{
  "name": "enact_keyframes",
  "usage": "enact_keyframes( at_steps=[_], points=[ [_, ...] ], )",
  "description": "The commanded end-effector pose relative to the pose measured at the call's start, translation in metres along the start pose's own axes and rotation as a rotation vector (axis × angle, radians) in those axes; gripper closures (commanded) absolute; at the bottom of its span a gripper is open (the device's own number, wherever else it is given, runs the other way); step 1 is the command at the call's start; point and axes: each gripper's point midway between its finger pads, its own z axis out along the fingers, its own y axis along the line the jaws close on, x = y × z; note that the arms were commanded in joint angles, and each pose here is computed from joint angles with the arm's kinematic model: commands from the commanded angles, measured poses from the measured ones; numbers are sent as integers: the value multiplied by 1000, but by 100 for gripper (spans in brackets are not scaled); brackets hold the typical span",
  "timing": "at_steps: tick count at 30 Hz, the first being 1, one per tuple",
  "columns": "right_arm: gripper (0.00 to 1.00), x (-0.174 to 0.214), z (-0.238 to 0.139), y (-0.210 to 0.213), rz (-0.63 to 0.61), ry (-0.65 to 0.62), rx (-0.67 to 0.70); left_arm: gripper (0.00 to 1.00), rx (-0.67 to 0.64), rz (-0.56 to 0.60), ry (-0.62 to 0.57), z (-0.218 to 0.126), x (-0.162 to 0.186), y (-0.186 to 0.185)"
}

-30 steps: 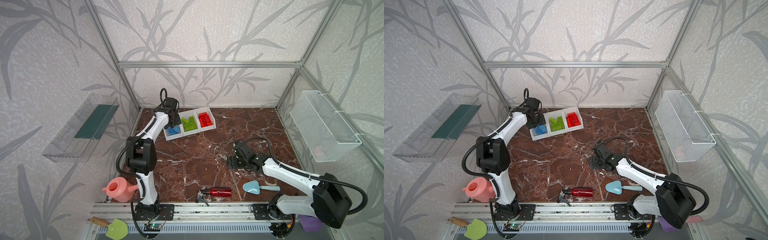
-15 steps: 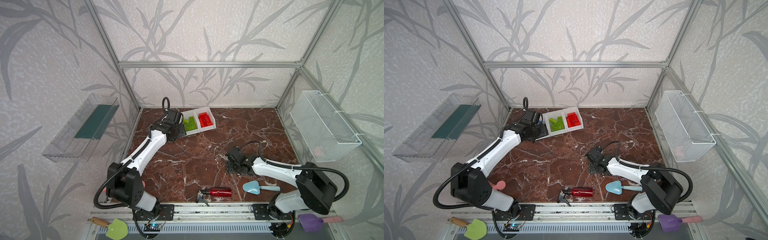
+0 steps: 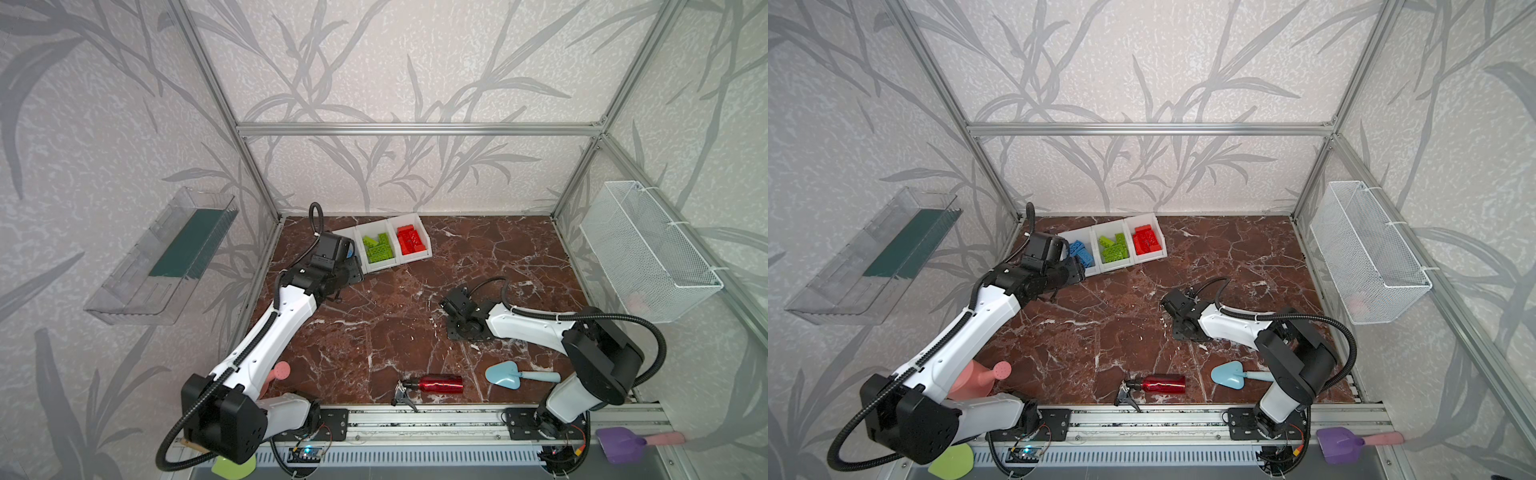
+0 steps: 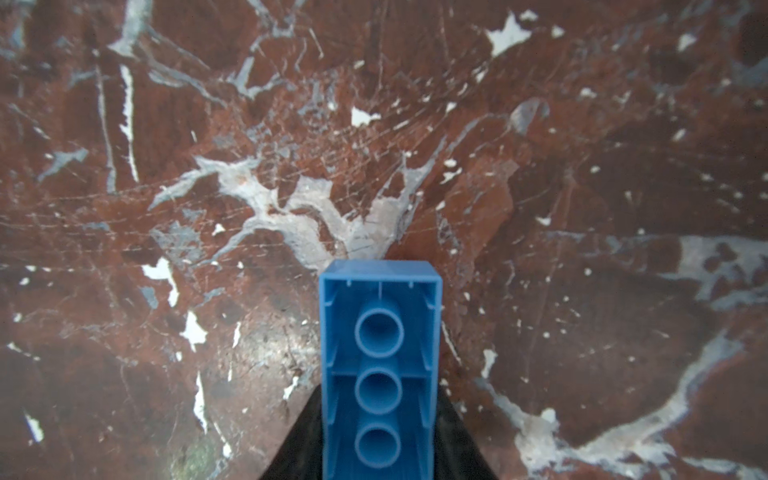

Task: Sort the legos into containers by color
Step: 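Grasp the last blue brick with the right gripper while the left gripper withdraws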

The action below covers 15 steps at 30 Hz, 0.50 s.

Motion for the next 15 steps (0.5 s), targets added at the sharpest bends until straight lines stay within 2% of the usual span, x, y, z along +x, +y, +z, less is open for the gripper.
enact_keyframes(
  at_steps=[1, 4, 9, 15],
  points=[
    [69, -2, -6, 6, -19, 11, 5, 35, -27, 4, -41, -13, -2, 11],
    [78, -8, -14, 14, -51, 1, -8, 35, -24, 4, -70, -25, -4, 14],
    [80, -24, -34, 42, -146, -18, -87, 35, -16, -7, -145, -49, -10, 23],
    [86, -52, -64, 104, -278, -35, -294, 35, -16, -7, -245, -76, -9, 41]
  ],
)
